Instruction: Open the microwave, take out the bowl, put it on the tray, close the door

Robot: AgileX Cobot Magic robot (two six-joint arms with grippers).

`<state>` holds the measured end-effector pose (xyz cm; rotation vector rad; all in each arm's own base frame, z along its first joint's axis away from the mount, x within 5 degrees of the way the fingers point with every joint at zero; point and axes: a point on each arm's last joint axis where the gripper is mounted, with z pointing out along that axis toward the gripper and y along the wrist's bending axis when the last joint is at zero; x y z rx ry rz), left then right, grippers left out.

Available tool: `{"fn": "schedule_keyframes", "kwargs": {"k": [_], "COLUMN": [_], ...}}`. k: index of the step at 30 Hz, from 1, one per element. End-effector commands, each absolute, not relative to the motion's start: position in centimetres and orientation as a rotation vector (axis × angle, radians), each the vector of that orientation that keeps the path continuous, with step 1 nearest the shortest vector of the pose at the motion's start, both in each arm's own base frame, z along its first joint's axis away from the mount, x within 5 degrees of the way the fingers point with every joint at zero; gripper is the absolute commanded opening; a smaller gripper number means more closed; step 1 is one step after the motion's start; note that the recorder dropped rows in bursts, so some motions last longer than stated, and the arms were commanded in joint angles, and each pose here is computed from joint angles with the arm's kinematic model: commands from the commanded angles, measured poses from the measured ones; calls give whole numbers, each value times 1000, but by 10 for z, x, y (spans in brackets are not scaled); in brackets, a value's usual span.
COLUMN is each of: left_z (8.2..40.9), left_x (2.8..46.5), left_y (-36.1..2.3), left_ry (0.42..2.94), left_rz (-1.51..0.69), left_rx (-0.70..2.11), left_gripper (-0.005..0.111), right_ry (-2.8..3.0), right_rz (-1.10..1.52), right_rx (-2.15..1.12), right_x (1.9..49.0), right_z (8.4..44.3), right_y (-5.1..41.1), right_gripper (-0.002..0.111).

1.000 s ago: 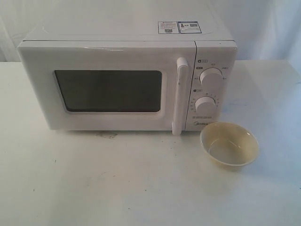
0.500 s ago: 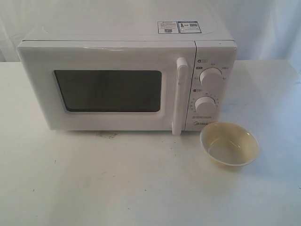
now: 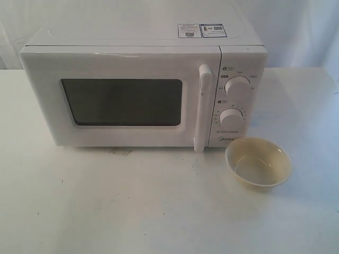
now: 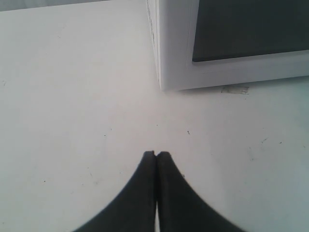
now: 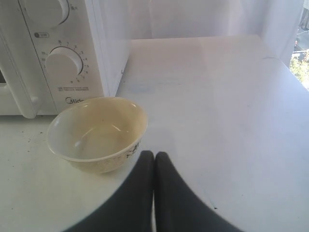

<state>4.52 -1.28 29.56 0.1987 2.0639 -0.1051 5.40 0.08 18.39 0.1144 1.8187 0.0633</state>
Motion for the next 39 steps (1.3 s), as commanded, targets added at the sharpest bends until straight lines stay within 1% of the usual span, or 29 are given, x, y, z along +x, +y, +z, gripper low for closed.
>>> {"fn": "schedule_keyframes", "kwargs": {"k": [1, 28, 34, 39], "left_z": [295, 296, 305, 298], "left_x": [43, 44, 46, 52], "left_y": [-13, -12, -8, -4], "left_ry": [2058, 2046, 1941, 1791], "left_rz": [-106, -97, -42, 10], "left_rx": [198, 197, 108, 33], "left_gripper": [0, 0, 0, 0], "right_ry": [1819, 1819, 1819, 1819], "right_rz": [50, 50, 50, 50], "right_rx": [105, 105, 105, 105], "right_x": [54, 54, 54, 54], "right_z": [183, 183, 183, 183], "right_y": [0, 0, 0, 0], "right_gripper": [0, 0, 0, 0]}}
